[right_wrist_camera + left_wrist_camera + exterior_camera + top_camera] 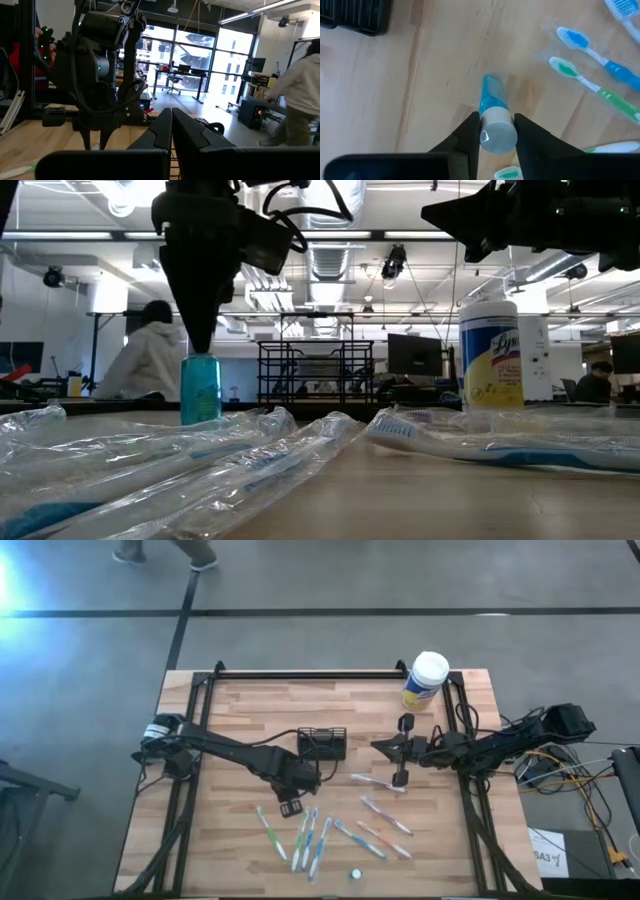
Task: Pick & Place toothbrushing station
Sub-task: Put the top blue mouthwash in the wire organizer
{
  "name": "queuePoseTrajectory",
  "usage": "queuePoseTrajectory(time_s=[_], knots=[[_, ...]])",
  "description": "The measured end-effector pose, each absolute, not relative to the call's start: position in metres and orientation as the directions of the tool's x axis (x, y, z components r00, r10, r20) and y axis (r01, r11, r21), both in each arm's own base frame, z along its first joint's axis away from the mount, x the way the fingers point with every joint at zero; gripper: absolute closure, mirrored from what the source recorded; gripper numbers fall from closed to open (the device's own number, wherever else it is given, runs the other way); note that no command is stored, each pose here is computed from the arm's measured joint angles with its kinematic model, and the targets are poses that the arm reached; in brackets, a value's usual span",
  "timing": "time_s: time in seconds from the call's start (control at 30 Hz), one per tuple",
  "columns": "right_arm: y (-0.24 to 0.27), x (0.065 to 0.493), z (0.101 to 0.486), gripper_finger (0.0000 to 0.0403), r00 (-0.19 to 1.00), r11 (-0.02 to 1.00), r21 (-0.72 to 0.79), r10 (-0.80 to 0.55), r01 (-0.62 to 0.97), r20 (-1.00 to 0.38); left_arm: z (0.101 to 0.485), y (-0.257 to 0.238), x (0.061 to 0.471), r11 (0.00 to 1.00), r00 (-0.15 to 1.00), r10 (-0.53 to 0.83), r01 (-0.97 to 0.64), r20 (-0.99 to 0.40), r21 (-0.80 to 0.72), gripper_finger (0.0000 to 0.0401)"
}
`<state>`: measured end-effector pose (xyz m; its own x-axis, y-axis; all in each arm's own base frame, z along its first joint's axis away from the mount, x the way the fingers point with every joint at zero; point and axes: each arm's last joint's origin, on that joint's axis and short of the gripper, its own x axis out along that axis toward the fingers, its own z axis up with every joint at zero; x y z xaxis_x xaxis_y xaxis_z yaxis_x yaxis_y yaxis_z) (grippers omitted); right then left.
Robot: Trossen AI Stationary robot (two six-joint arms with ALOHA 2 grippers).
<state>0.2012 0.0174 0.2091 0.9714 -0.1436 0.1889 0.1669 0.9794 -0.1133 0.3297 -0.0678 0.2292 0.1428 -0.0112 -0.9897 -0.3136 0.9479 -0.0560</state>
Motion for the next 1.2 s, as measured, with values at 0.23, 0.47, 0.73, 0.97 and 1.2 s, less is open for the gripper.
queuePoseTrajectory(time_s=[0.23, 0.47, 0.73, 0.97, 1.2], knots=[[0.017, 0.201, 0.209, 0.0394, 0.971, 0.98, -0.111, -0.143, 0.166, 0.189, 0.234, -0.066, 0.324, 0.966, 0.105, 0.006, -0.259, -0.994, -0.021, 0.0305], [0.017, 0.201, 0.209, 0.0394, 0.971, 0.98, -0.111, -0.143, 0.166, 0.189, 0.293, -0.052, 0.32, 0.986, 0.103, 0.149, -0.084, -0.983, 0.141, 0.0305], [0.017, 0.201, 0.209, 0.0394, 0.972, 0.98, -0.111, -0.142, 0.165, 0.189, 0.372, -0.028, 0.322, 0.945, 0.289, 0.224, 0.17, -0.931, 0.28, 0.0305], [0.017, 0.201, 0.209, 0.0394, 0.971, 0.98, -0.113, -0.142, 0.166, 0.19, 0.389, -0.002, 0.333, 0.91, 0.364, 0.24, 0.238, -0.9, 0.339, 0.0305], [0.017, 0.201, 0.209, 0.0394, 0.971, 0.98, -0.11, -0.142, 0.165, 0.19, 0.365, 0.021, 0.355, 0.911, 0.297, 0.244, 0.257, -0.923, 0.323, 0.0305]])
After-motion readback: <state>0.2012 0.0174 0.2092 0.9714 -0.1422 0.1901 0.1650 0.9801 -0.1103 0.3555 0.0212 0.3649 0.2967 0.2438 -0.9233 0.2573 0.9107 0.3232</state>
